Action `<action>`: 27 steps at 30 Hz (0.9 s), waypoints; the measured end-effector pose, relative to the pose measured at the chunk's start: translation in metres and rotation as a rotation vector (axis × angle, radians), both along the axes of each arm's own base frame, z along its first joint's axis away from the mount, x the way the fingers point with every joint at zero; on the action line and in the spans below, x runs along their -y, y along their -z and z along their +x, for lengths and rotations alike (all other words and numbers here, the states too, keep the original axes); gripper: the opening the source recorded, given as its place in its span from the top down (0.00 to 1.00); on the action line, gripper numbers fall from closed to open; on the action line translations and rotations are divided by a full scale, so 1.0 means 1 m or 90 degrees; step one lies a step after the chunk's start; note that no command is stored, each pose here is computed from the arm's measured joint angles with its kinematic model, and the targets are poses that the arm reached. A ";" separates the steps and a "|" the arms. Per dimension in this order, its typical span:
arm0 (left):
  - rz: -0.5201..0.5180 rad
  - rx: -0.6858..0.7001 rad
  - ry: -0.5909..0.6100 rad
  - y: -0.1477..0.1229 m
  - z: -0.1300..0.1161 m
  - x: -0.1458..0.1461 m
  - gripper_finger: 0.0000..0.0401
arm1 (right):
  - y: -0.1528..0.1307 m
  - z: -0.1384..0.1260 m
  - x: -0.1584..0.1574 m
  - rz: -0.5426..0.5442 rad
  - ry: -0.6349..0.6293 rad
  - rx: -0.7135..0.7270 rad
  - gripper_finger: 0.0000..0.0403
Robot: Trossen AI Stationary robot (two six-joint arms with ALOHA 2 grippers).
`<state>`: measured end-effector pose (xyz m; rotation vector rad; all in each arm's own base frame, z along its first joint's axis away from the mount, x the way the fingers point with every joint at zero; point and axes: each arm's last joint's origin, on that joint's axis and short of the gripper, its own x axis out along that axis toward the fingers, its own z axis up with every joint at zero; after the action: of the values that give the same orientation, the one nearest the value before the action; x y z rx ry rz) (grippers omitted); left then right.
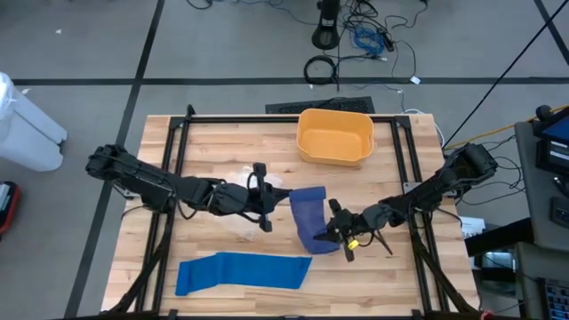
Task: Roll bandage
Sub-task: Roll the dark blue bandage
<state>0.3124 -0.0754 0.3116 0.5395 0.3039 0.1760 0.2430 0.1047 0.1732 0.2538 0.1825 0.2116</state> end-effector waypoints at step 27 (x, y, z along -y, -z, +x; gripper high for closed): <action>0.076 0.021 -0.024 -0.006 -0.002 0.007 0.99 | 0.009 0.007 -0.002 0.007 -0.019 0.002 1.00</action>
<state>0.3101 -0.0827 0.3180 0.6488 0.2725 0.2399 0.2499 0.1071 0.1637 0.2614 0.1828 0.2424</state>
